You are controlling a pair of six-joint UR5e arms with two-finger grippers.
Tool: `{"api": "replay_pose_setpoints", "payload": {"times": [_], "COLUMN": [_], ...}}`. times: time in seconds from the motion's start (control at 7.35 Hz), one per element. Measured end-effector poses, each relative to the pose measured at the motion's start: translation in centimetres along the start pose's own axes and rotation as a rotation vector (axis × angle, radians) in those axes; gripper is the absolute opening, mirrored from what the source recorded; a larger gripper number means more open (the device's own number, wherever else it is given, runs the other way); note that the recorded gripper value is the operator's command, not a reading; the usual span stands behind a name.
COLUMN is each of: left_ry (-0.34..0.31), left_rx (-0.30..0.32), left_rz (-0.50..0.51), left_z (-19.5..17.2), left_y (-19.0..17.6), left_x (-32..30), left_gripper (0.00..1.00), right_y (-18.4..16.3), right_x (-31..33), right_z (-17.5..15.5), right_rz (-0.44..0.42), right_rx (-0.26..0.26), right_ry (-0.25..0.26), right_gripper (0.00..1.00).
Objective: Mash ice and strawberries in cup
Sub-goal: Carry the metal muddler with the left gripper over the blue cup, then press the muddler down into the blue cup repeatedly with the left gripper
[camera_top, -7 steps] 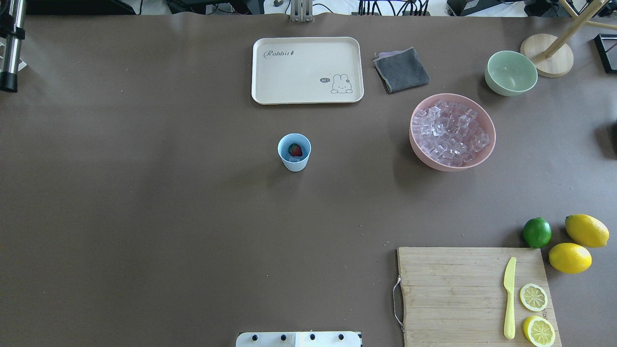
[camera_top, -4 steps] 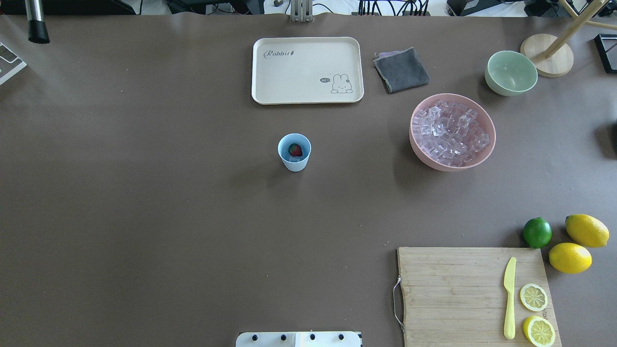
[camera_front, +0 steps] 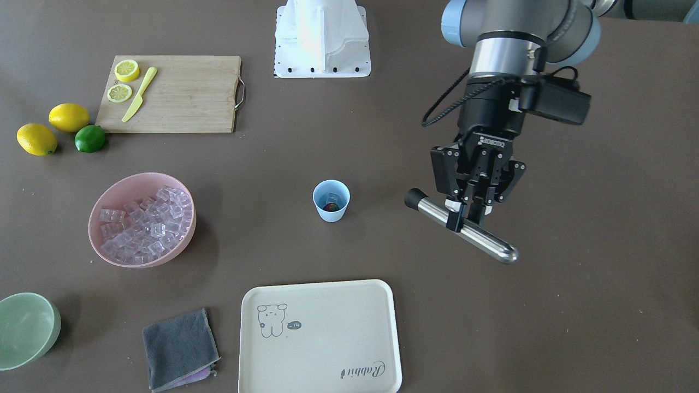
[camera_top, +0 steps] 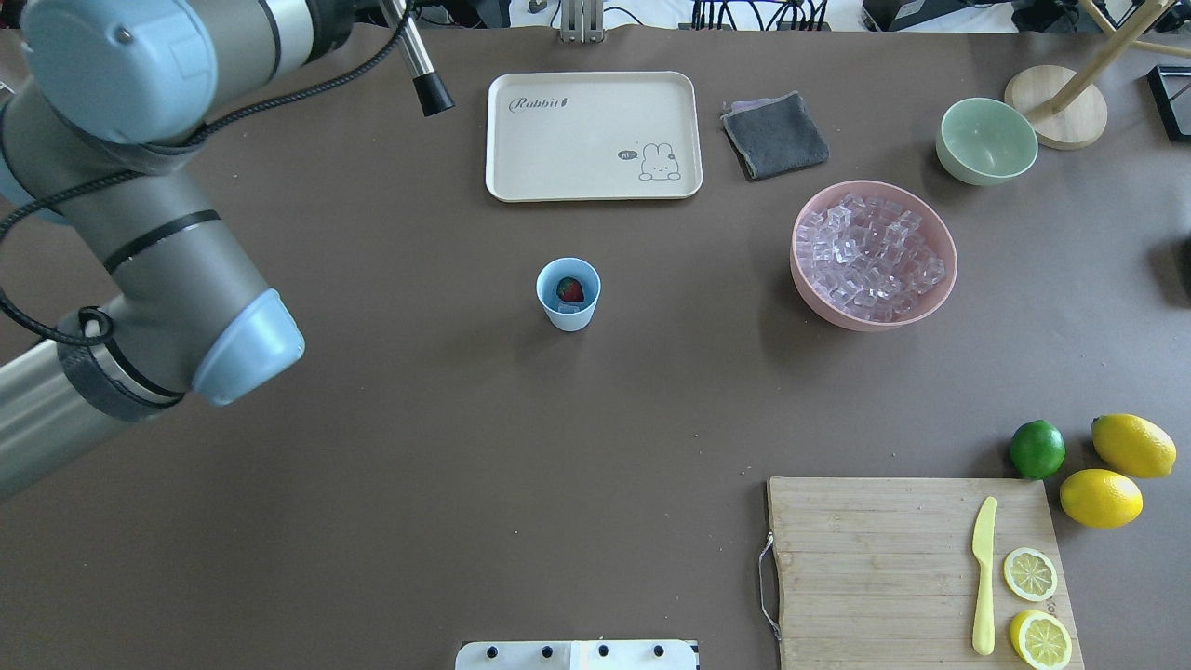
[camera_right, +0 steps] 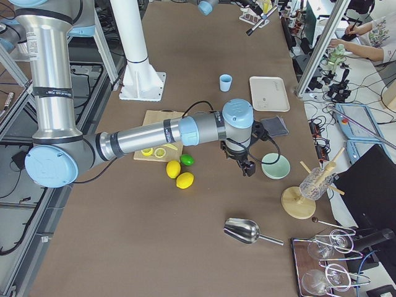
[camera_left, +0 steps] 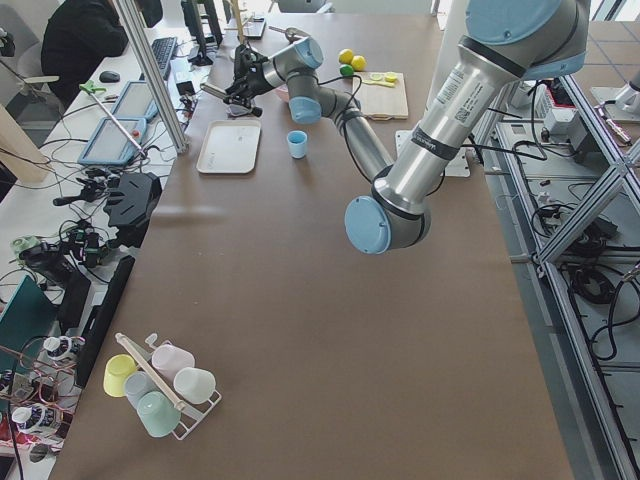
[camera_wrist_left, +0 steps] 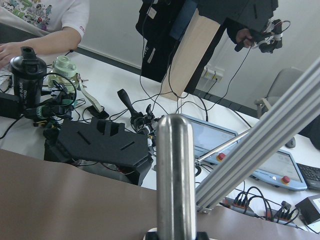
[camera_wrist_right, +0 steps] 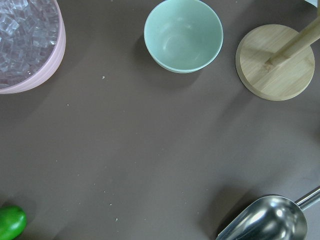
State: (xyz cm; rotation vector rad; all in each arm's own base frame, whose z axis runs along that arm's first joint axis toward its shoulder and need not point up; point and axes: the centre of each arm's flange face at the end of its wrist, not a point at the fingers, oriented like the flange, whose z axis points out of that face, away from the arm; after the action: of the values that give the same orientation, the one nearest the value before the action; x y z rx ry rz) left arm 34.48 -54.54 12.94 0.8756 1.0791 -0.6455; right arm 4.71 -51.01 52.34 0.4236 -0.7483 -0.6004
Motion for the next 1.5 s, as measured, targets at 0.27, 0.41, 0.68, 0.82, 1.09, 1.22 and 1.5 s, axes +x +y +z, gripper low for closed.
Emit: {"api": "replay_pose_setpoints", "payload": {"times": [0.27,0.41,0.68,0.82,1.09,1.22,1.5], "left_ry": [0.027,0.032,0.019,-0.005,-0.056,-0.070,-0.061], "left_rx": [0.094,0.142,0.280,0.360,0.445,0.457,0.443], "left_rz": [-0.048,-0.058,-0.024,0.039,0.134,0.158,0.154], "left_z": [-0.1,-0.4,-3.0,-4.6,-5.2,-5.0,-5.3], "left_y": [6.1,8.0,12.6,15.1,18.7,20.5,23.4], "left_x": [3.3,3.5,4.1,4.1,3.5,3.2,3.5], "left_gripper": [0.00,0.00,0.00,0.00,0.00,0.00,0.00], "right_y": [0.2,0.1,0.2,0.2,0.4,0.7,0.9], "right_x": [-0.1,-0.2,-0.2,-0.2,-0.3,-0.4,-0.5], "right_z": [0.0,-0.1,-0.1,-0.1,0.0,-0.1,0.0], "right_rz": [0.000,-0.001,-0.001,0.000,0.001,0.003,0.005], "right_rx": [0.001,0.002,0.003,0.002,0.002,0.002,0.001], "right_ry": [-0.001,0.000,0.000,-0.001,-0.003,-0.005,-0.008], "right_gripper": [0.97,0.97,0.97,0.97,0.97,0.97,0.97]}}
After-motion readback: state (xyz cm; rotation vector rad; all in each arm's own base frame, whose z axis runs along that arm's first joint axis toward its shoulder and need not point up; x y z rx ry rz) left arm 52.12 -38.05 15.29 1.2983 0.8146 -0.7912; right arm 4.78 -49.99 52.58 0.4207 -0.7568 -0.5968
